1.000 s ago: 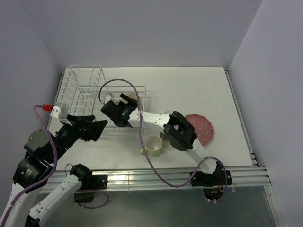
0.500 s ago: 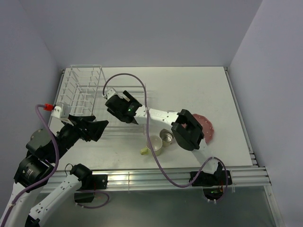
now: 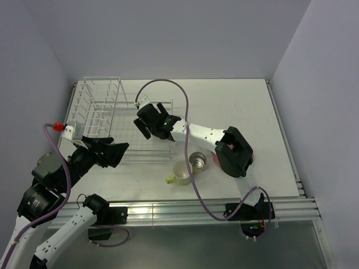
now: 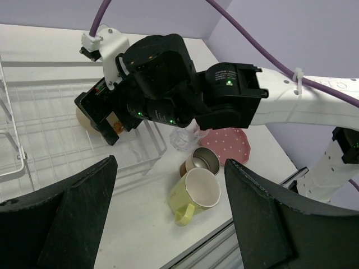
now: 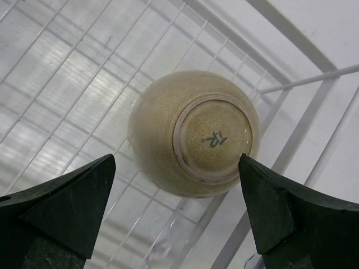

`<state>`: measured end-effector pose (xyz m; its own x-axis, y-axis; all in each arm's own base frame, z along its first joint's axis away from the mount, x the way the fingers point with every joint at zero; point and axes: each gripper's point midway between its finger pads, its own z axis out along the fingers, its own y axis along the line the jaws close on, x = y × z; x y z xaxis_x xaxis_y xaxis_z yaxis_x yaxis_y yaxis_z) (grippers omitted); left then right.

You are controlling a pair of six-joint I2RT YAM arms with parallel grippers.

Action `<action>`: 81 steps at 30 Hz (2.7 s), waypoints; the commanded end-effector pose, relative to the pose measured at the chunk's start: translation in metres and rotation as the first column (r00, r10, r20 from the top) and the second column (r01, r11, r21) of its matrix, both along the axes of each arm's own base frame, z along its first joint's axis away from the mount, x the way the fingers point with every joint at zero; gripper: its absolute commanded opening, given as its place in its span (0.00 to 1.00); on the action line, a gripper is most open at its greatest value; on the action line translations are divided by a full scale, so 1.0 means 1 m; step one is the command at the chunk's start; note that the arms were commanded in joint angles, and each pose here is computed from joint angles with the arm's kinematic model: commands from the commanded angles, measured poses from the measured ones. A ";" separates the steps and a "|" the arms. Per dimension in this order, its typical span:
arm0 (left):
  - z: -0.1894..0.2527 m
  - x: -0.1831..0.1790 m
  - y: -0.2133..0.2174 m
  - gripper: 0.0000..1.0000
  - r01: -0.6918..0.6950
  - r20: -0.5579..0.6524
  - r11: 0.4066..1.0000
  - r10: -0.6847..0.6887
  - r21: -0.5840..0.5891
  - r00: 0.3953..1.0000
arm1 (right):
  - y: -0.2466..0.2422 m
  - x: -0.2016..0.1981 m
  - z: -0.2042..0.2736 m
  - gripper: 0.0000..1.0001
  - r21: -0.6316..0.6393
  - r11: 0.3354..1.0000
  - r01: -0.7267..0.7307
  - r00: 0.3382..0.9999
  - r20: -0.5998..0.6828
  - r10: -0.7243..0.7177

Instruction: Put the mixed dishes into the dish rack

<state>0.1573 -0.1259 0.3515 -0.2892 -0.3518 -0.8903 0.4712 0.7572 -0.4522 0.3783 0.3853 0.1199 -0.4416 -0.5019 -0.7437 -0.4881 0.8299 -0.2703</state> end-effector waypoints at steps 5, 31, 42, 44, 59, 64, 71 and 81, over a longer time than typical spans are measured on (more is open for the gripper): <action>0.002 0.004 -0.001 0.84 -0.005 0.007 1.000 0.006 -0.007 1.000 | 0.013 -0.004 0.031 0.98 0.201 0.979 -0.010 0.997 -0.073 0.025; -0.006 0.006 -0.001 0.84 -0.012 0.003 1.000 0.012 0.011 1.000 | 0.001 0.025 0.064 0.00 0.301 0.947 0.110 0.994 -0.058 -0.098; -0.008 0.005 0.001 0.84 -0.015 -0.001 1.000 0.015 0.024 1.000 | 0.008 0.031 0.025 0.00 0.248 0.960 0.130 0.988 -0.109 -0.105; -0.006 0.004 0.002 0.84 -0.015 0.004 1.000 0.015 0.023 1.000 | 0.008 0.032 0.024 0.00 0.248 0.959 0.135 0.988 -0.113 -0.110; -0.003 0.003 0.002 0.84 -0.015 0.003 1.000 0.015 0.016 1.000 | 0.098 0.015 0.041 0.00 0.456 0.886 -0.089 0.965 -0.180 0.189; -0.004 0.004 0.002 0.84 -0.015 -0.004 1.000 0.015 0.017 1.000 | 0.137 -0.003 0.064 0.00 0.615 0.770 -0.169 0.924 -0.173 0.341; -0.005 0.004 0.001 0.84 -0.017 -0.007 1.000 0.017 0.015 1.000 | 0.113 -0.013 0.132 0.00 0.745 0.629 -0.219 0.940 -0.011 0.341; -0.012 0.011 -0.004 0.84 -0.016 -0.007 1.000 0.016 0.004 1.000 | 0.021 0.016 0.101 0.00 0.462 0.884 0.070 0.996 -0.075 -0.040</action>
